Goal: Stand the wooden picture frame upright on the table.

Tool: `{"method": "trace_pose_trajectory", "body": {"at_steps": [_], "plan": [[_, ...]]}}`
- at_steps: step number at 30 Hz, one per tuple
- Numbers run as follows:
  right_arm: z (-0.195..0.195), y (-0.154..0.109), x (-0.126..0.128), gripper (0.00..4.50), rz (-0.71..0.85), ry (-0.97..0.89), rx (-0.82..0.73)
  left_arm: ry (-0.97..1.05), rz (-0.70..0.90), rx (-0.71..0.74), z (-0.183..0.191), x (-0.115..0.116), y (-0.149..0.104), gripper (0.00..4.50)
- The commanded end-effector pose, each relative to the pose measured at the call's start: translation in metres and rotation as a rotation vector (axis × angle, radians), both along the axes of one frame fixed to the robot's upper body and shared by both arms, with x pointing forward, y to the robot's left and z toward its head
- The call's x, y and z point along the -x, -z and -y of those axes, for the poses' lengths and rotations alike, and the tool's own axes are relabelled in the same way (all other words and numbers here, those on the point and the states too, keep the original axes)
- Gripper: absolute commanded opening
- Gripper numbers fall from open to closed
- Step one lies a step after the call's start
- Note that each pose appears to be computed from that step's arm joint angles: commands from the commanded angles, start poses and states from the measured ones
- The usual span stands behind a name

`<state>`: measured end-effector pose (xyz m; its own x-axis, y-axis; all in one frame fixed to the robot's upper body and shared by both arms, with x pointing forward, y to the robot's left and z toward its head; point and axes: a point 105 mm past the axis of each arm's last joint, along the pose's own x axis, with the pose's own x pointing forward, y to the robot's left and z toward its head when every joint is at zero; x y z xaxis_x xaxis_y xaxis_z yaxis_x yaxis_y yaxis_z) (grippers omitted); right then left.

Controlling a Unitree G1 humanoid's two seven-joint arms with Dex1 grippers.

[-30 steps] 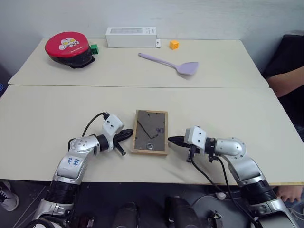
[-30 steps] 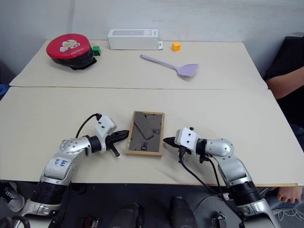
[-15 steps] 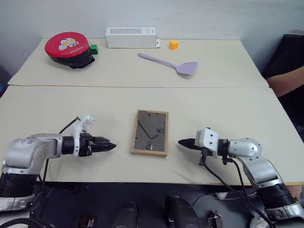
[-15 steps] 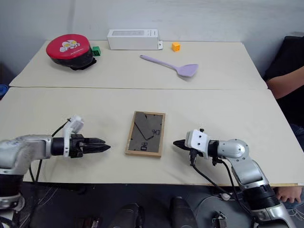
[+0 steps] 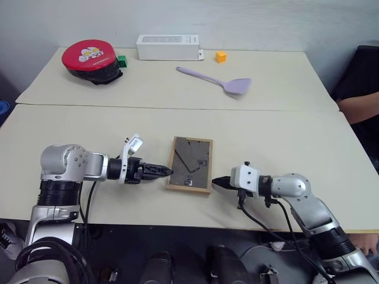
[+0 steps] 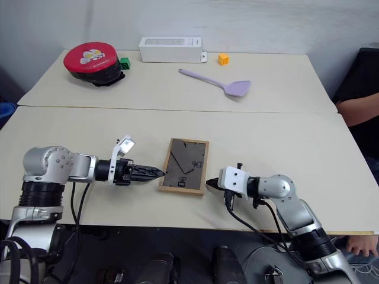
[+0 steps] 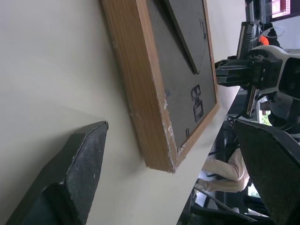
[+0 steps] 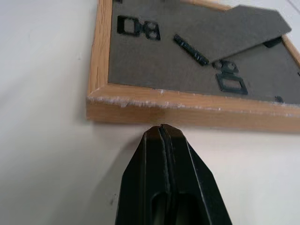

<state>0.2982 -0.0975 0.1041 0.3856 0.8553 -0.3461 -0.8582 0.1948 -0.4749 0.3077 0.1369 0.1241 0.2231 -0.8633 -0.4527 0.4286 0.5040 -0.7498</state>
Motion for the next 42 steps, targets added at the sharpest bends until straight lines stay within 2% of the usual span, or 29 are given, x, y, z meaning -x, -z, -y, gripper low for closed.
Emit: {"method": "trace_pose_trajectory", "body": {"at_steps": [1, 10, 13, 21, 23, 25, 28, 31, 32, 34, 37, 42], "plan": [[-0.007, -0.007, -0.002, 0.0, 0.024, -0.01, -0.018, 0.045, -0.065, 0.011, 0.019, 0.0, 0.009, 4.49], [-0.013, -0.007, -0.002, 0.0, 0.029, -0.014, -0.02, 0.066, -0.106, 0.047, 0.034, -0.001, 0.009, 4.49], [-0.012, -0.006, -0.002, 0.0, 0.029, -0.006, -0.019, 0.039, -0.108, 0.05, 0.034, -0.004, 0.01, 3.92], [-0.003, -0.011, 0.003, 0.0, 0.039, -0.003, -0.047, 0.018, -0.124, 0.114, 0.036, 0.001, 0.014, 1.59], [0.002, -0.02, 0.004, 0.0, 0.05, 0.007, -0.1, 0.021, -0.096, 0.165, 0.037, 0.005, 0.01, 1.28], [0.01, -0.034, 0.005, 0.0, 0.046, 0.021, -0.183, 0.011, -0.08, 0.204, 0.032, 0.006, 0.004, 1.28], [0.027, -0.05, 0.01, 0.54, 0.136, 0.0, -0.185, 0.002, -0.048, 0.303, 0.018, 0.008, -0.013, 1.28], [0.038, -0.061, 0.01, 1.5, 0.18, 0.011, -0.206, -0.04, -0.005, 0.313, 0.005, 0.006, -0.019, 1.28], [0.039, -0.065, 0.008, 1.86, 0.143, 0.037, -0.253, -0.039, 0.039, 0.285, 0.003, 0.006, -0.019, 1.28], [0.031, -0.076, 0.007, 2.55, -0.067, 0.063, -0.43, -0.012, 0.145, 0.204, 0.003, 0.008, -0.014, 1.28], [0.005, -0.085, 0.011, 3.57, -0.302, 0.007, -0.515, 0.059, 0.265, 0.141, 0.009, 0.014, -0.003, 1.28], [-0.021, -0.088, -0.007, 3.57, -0.407, 0.053, -0.51, 0.125, 0.339, 0.148, 0.02, 0.018, 0.0, 1.28]]}}
